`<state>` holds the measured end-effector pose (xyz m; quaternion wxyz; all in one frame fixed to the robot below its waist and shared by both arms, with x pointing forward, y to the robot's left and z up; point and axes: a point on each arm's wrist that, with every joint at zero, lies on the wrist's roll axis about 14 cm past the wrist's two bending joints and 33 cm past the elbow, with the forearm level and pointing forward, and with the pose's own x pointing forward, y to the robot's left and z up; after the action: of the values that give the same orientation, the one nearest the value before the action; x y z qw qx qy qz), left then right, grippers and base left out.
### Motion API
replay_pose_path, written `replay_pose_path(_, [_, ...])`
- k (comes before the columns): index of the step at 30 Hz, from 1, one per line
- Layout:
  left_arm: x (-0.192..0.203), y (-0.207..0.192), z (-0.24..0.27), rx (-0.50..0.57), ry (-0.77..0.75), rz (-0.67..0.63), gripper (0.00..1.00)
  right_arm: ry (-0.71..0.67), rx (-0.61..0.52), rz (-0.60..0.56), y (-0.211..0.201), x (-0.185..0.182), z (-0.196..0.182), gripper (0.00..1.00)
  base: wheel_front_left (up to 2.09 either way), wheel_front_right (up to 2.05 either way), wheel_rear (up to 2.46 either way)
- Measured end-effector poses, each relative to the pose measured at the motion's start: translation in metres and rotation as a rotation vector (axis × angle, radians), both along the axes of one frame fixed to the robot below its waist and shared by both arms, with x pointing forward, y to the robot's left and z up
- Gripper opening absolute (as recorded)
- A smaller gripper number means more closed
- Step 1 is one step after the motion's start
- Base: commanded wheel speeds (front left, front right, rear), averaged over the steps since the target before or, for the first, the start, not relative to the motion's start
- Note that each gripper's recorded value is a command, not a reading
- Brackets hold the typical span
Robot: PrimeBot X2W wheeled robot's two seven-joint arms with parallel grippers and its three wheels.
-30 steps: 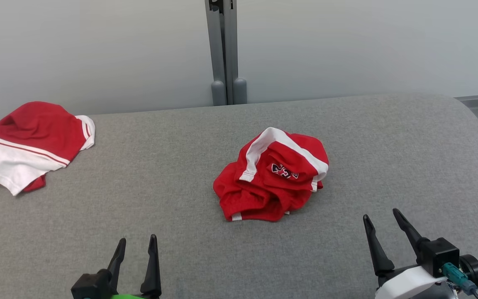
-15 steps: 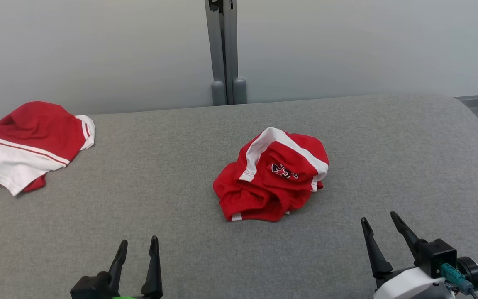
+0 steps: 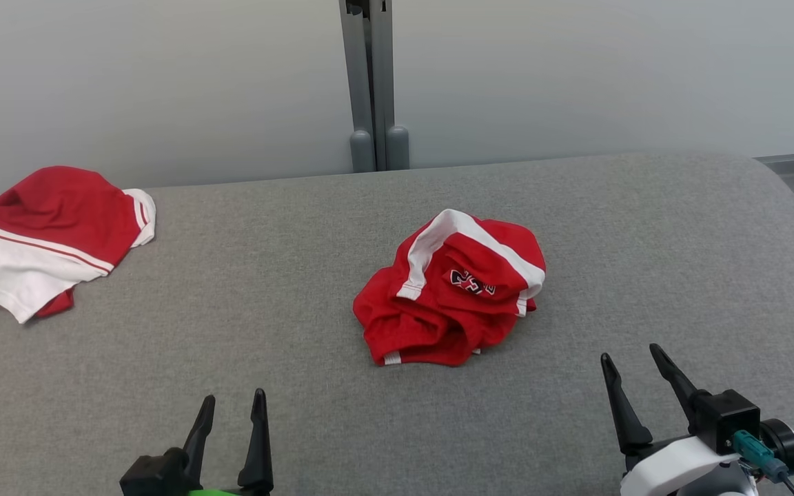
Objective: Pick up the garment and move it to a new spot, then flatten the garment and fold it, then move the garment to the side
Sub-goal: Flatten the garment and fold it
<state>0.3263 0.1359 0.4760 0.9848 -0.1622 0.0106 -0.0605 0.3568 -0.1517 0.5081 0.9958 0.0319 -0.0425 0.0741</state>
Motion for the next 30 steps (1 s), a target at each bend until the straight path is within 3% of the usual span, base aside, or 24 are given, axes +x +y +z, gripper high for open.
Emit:
replay_pose_path(6, [0.006, -0.014, 0.005, -0.007, -0.014, -0.043, 1.0, 0.003, 0.001, -0.005, -0.002, 0.002, -0.001, 1.0, 0.0, 0.0, 0.0])
replay_pose_path(14, [0.03, -0.068, 0.015, -0.009, -0.033, -0.227, 1.0, 0.007, 0.0, 0.002, 0.001, 0.009, -0.002, 1.0, 0.0, 0.0, 0.0])
replay_pose_path(22, [0.062, -0.132, 0.013, -0.138, 0.117, -0.428, 1.0, 0.02, -0.01, -0.003, -0.001, 0.017, -0.006, 1.0, 0.0, 0.0, 0.0])
replay_pose_path(30, [0.094, -0.156, -0.01, -0.246, 0.303, -0.445, 1.0, 0.038, -0.016, -0.037, -0.013, 0.031, -0.012, 1.0, 0.0, 0.0, 0.0])
